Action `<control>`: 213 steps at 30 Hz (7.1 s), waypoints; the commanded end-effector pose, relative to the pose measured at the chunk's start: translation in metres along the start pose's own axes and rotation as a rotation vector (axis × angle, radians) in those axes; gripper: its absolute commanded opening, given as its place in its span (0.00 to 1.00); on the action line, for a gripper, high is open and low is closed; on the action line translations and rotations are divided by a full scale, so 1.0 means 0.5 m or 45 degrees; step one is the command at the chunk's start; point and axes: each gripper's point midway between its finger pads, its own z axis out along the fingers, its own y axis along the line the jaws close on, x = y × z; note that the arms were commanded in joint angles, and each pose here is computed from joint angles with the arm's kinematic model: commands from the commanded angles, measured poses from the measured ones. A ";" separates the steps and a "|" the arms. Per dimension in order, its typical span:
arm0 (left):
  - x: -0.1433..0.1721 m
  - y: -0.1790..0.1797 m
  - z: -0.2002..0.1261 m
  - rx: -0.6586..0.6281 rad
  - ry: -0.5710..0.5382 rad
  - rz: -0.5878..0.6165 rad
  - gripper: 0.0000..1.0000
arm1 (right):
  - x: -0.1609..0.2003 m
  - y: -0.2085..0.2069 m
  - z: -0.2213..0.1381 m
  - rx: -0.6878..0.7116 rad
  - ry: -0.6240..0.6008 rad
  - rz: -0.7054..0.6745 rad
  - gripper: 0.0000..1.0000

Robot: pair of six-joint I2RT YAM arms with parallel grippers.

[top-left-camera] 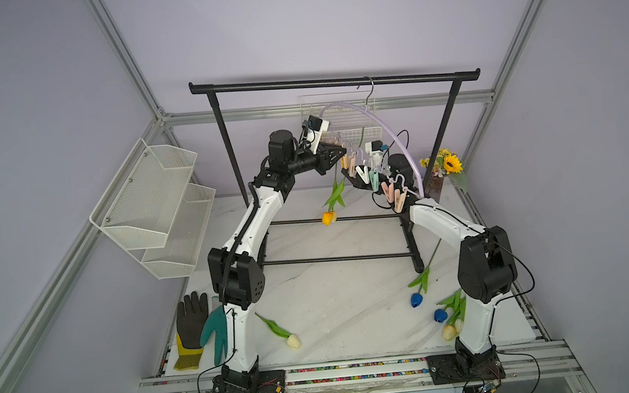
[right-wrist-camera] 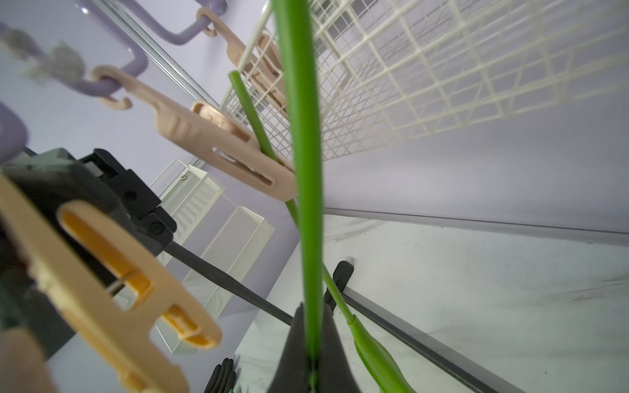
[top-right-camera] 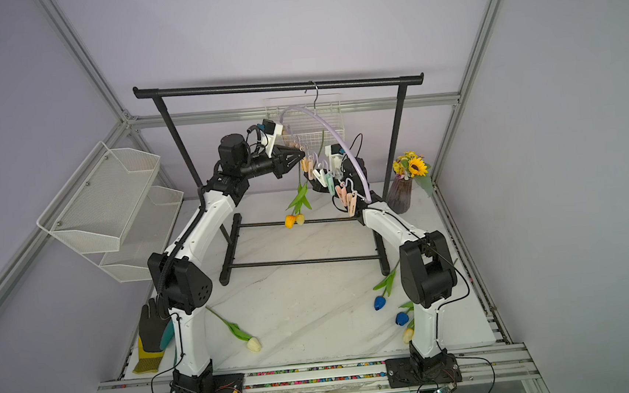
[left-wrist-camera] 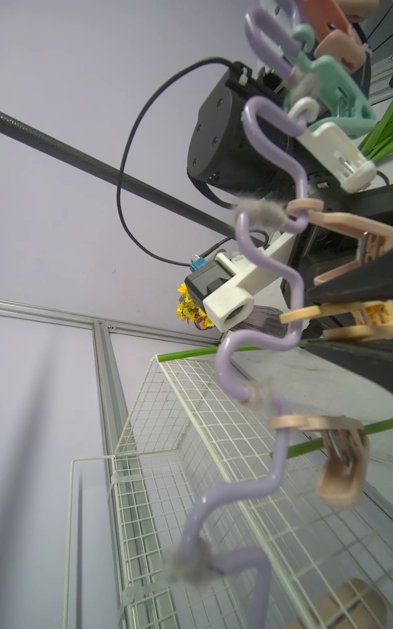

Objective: Dry the flowers on a clothes hanger
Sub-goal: Open the clamp at the hanger, then clamp the flower onto the hanger, then pick up the flower at the center of the board.

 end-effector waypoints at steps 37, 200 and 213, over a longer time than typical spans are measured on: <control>-0.013 -0.015 0.002 0.047 -0.045 -0.025 0.15 | 0.033 0.148 -0.028 -0.433 0.105 0.145 0.00; 0.557 -0.143 -0.580 -1.404 0.526 -0.936 0.00 | 0.368 0.073 -0.239 0.024 0.399 0.254 0.66; 0.475 -0.236 -0.380 -0.666 0.293 -0.780 0.00 | 0.363 0.122 -0.238 -0.141 0.334 0.297 0.63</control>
